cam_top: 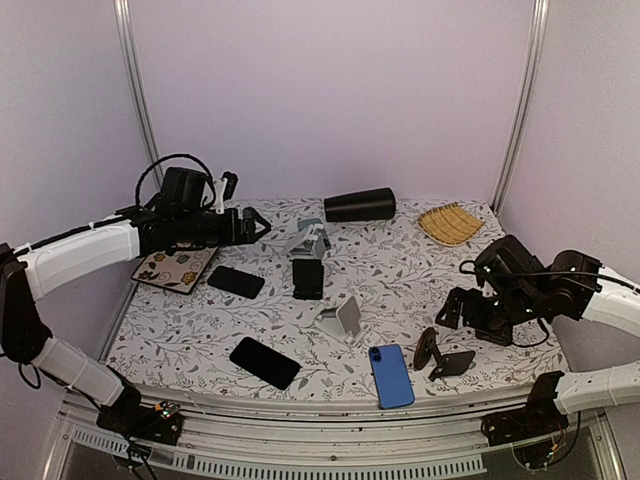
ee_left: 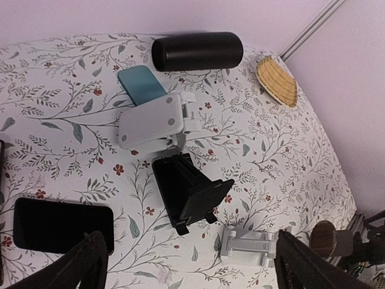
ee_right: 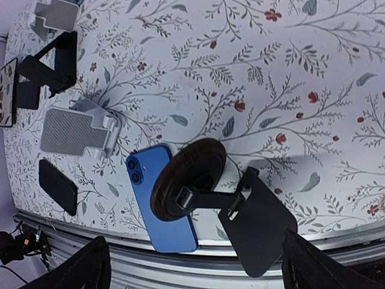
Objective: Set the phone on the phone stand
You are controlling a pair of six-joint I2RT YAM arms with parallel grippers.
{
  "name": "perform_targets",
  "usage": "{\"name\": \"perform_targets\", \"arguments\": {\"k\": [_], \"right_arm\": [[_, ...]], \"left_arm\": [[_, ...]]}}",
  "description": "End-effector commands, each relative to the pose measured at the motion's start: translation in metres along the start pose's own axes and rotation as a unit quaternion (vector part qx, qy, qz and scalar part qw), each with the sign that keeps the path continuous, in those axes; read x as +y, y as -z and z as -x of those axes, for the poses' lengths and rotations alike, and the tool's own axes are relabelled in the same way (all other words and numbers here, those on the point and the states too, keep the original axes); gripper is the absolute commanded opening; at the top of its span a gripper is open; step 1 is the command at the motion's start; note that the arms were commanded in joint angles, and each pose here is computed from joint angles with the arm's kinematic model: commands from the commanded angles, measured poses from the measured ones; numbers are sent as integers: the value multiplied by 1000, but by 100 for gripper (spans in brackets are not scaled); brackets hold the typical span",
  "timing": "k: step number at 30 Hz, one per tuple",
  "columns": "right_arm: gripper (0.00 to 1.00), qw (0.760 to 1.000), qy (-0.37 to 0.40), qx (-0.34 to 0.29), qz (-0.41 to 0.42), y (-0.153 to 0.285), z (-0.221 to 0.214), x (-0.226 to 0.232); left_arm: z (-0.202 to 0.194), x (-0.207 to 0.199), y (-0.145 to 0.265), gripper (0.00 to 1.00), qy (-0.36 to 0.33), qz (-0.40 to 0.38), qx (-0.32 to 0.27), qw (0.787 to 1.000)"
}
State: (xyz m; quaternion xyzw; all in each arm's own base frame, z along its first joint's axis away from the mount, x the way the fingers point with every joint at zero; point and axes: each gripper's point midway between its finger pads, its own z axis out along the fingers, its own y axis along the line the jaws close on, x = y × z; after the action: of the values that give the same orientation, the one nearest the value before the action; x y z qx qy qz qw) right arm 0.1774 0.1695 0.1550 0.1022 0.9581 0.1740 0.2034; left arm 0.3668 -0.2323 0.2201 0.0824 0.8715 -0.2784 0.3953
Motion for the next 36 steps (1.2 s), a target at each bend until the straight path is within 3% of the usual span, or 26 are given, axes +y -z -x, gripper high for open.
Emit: {"name": "perform_targets", "arguments": {"k": [1,9,15,29,36], "right_arm": [[99,995,-56,74,-29,-3,-45,-19],[99,990,-93,88,-63,-16,-62,-33],[99,991,-89,100,-12,-36,-58,6],[99,995,-31,47,80,-46,17,115],[99,993,46,15,109,-46,42,116]], "left_arm": [[19,-7,1,97,-7,-15,-22,1000],[20,-5,5,97,-5,-9,-26,1000],[20,-3,7,97,-3,-6,-29,1000],[21,0,10,97,-3,-4,-31,1000],[22,2,16,97,-5,-4,-34,999]]}}
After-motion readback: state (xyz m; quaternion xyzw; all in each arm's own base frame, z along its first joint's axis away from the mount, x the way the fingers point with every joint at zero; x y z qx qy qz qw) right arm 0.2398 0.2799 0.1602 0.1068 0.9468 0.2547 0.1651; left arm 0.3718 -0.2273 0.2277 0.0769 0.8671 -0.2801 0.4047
